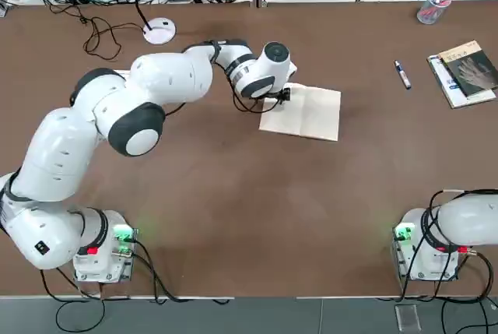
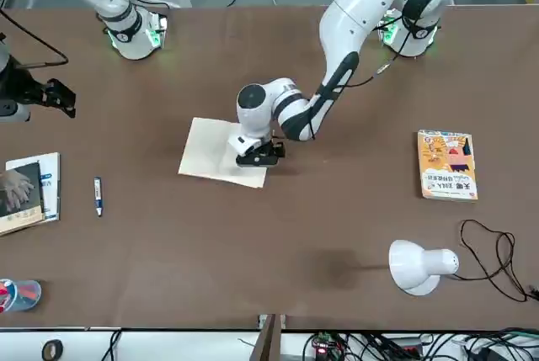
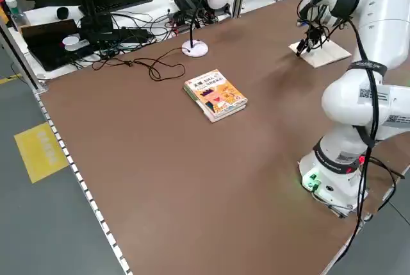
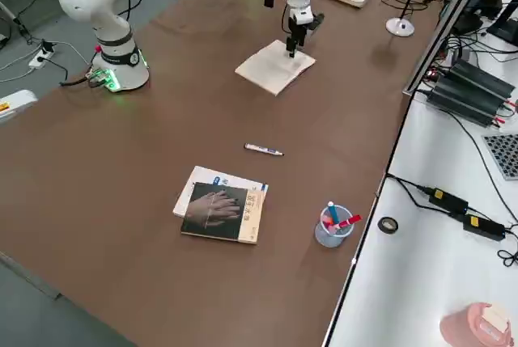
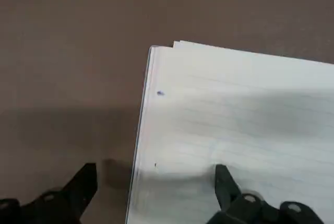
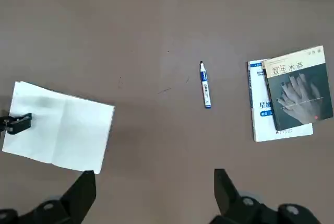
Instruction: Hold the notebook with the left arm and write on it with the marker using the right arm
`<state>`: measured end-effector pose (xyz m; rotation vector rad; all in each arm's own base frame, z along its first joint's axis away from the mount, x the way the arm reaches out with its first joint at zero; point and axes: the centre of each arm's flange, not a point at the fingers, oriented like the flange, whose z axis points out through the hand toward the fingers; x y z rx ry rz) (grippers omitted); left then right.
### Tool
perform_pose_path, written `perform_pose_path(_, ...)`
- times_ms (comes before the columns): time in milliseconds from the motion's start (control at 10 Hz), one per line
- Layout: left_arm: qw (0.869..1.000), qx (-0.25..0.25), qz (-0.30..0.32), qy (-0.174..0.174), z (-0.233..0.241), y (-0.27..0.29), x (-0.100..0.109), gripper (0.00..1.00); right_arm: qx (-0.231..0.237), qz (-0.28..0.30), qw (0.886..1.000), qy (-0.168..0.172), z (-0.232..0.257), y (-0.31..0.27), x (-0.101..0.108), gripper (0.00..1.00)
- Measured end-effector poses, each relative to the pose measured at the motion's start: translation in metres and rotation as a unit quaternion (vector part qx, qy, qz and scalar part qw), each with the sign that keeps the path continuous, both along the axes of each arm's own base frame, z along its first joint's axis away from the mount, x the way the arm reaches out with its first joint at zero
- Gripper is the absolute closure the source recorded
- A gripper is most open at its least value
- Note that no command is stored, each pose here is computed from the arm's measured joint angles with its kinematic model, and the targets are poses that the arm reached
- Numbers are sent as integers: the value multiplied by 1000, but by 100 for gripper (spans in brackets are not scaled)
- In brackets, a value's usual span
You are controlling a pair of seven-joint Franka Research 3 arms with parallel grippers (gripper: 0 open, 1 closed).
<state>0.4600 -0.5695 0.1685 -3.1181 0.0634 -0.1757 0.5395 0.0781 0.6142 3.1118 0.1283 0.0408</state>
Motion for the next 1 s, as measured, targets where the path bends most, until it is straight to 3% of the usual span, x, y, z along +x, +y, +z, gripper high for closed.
perform_pose_path(400, 1000, 0, 0, 0, 0, 0, 0, 0, -4, 40, 999, 9, -10, -3, 5, 0)
perform_pose_path(1000, 1000, 0, 0, 0, 0, 0, 0, 0, -6, 120, 992, 28, -64, -55, 42, 0)
